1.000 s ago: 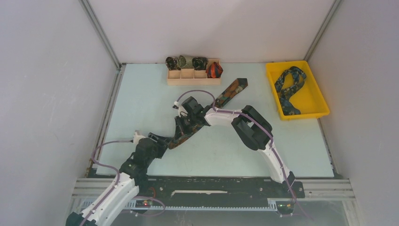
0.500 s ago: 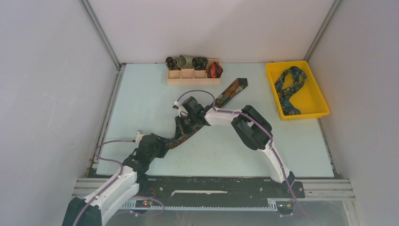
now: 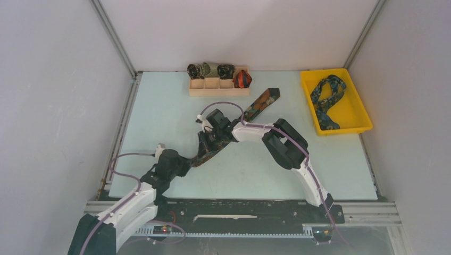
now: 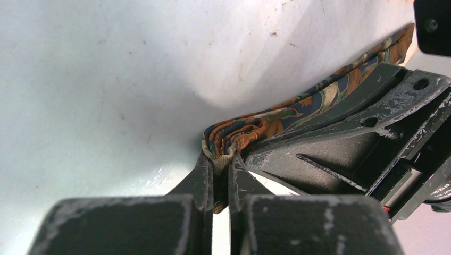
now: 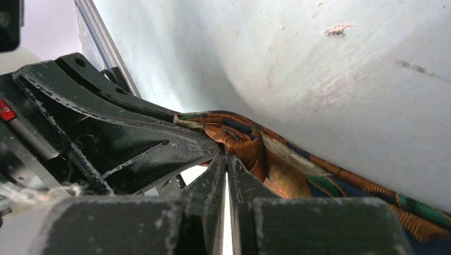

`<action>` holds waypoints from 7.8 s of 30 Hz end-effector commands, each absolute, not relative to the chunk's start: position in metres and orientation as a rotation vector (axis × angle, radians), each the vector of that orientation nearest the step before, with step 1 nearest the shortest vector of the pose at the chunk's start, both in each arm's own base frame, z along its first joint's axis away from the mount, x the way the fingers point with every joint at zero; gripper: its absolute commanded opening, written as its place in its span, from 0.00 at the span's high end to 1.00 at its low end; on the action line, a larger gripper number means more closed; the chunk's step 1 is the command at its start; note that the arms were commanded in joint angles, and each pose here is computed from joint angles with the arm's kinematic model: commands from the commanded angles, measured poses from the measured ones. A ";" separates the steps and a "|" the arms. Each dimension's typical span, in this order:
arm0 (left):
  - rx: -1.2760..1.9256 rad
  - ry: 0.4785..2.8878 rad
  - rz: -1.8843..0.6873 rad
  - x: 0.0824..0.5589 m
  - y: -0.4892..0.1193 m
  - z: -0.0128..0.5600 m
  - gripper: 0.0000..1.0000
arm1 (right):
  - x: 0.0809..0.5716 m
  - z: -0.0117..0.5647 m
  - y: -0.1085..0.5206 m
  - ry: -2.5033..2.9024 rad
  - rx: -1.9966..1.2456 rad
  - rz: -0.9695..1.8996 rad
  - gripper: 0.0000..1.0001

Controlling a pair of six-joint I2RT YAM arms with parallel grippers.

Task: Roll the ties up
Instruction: Roll the tie at the center of the board.

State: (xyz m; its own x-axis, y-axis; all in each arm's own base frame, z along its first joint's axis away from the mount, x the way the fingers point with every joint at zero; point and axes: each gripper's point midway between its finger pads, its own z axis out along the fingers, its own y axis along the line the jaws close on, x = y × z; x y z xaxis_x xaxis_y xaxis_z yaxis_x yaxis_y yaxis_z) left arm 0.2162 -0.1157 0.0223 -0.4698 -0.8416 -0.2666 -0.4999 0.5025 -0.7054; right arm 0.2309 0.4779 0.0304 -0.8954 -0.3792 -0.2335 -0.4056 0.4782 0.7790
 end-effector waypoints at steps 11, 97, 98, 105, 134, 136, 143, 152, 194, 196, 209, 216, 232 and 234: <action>-0.778 2.191 -0.601 0.203 -0.100 0.068 1.00 | 0.236 0.124 0.493 2.430 -0.750 1.451 0.78; -0.688 2.524 -0.325 0.222 -0.109 0.048 1.00 | 0.223 0.060 0.483 2.581 -0.667 1.378 0.95; -0.688 2.532 -0.319 0.222 -0.109 0.046 1.00 | 0.227 0.061 0.478 2.582 -0.658 1.359 0.95; -0.683 2.545 -0.306 0.224 -0.111 0.043 0.96 | 0.254 0.073 0.448 2.563 -0.574 1.308 0.95; -0.730 2.373 -0.429 0.236 -0.126 0.070 0.49 | 0.267 0.080 0.437 2.550 -0.527 1.310 0.97; -0.729 2.371 -0.446 0.236 -0.129 0.068 0.50 | 0.267 0.080 0.437 2.550 -0.526 1.311 0.97; -0.738 2.367 -0.483 0.234 -0.133 0.055 0.73 | 0.269 0.084 0.435 2.538 -0.520 1.315 0.97; -0.744 2.347 -0.498 0.236 -0.135 0.048 0.93 | 0.269 0.083 0.435 2.538 -0.517 1.322 0.97; -0.663 2.173 -0.459 0.197 -0.088 0.077 0.41 | 0.227 0.067 0.480 2.590 -0.781 1.289 0.92; -0.679 2.175 -0.464 0.193 -0.087 0.073 0.35 | 0.225 0.063 0.480 2.600 -0.790 1.286 0.92; -0.705 2.194 -0.499 0.192 -0.093 0.056 0.27 | 0.229 0.040 0.475 2.645 -0.792 1.246 0.94; -0.724 2.192 -0.545 0.196 -0.101 0.044 0.27 | 0.231 0.031 0.471 2.669 -0.784 1.241 0.94; -0.768 2.154 -0.587 0.205 -0.106 0.031 0.37 | 0.233 0.028 0.470 2.679 -0.780 1.256 0.95; -0.777 2.150 -0.596 0.206 -0.107 0.029 0.37 | 0.232 0.028 0.470 2.680 -0.780 1.258 0.95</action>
